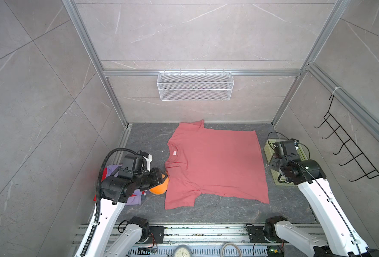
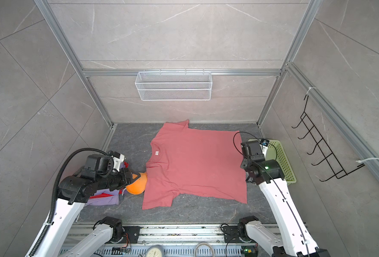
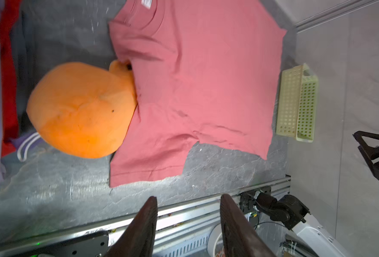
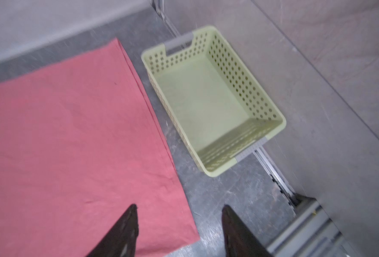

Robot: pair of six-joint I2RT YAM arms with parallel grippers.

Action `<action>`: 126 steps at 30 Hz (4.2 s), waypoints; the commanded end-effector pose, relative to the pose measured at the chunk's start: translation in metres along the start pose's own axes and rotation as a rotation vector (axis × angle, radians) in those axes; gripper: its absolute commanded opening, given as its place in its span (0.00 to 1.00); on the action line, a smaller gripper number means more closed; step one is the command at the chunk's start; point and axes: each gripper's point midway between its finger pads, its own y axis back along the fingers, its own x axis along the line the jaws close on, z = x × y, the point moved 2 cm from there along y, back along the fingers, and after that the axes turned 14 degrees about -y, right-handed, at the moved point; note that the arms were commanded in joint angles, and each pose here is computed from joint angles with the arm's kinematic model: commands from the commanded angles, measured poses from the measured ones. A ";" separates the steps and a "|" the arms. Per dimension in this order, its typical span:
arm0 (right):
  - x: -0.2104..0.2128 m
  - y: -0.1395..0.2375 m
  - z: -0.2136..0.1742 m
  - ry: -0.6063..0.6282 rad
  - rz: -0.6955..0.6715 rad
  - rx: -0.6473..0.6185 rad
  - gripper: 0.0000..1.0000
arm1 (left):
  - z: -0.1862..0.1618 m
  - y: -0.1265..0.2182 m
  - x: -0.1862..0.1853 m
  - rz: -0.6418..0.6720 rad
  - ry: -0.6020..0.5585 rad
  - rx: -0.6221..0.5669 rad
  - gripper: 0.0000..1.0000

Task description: Fold and stack the t-shirts

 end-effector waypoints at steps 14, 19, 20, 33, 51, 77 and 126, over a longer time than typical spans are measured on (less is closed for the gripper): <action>0.161 -0.097 -0.013 -0.037 0.474 0.089 0.61 | 0.152 -0.171 -0.012 0.066 -0.230 -0.143 0.55; 0.200 -0.138 -0.011 -0.029 0.482 0.100 0.61 | 0.200 -0.238 -0.015 0.045 -0.220 -0.171 0.56; 0.205 -0.147 -0.012 -0.030 0.475 0.099 0.62 | 0.209 -0.252 -0.013 0.049 -0.218 -0.183 0.56; 0.252 -0.222 -0.018 -0.064 0.461 0.079 0.99 | 0.265 -0.372 0.013 0.098 -0.160 -0.214 0.76; 0.248 -0.287 -0.092 0.041 0.320 0.355 0.99 | 0.213 -0.412 0.070 0.189 -0.012 0.006 0.76; 0.143 -0.221 -0.185 0.015 0.234 0.652 0.92 | 0.085 -0.342 0.105 0.231 0.102 0.214 0.78; 0.165 -0.274 -0.012 -0.015 0.114 0.210 0.97 | 0.228 -0.386 0.131 0.378 -0.150 0.117 0.64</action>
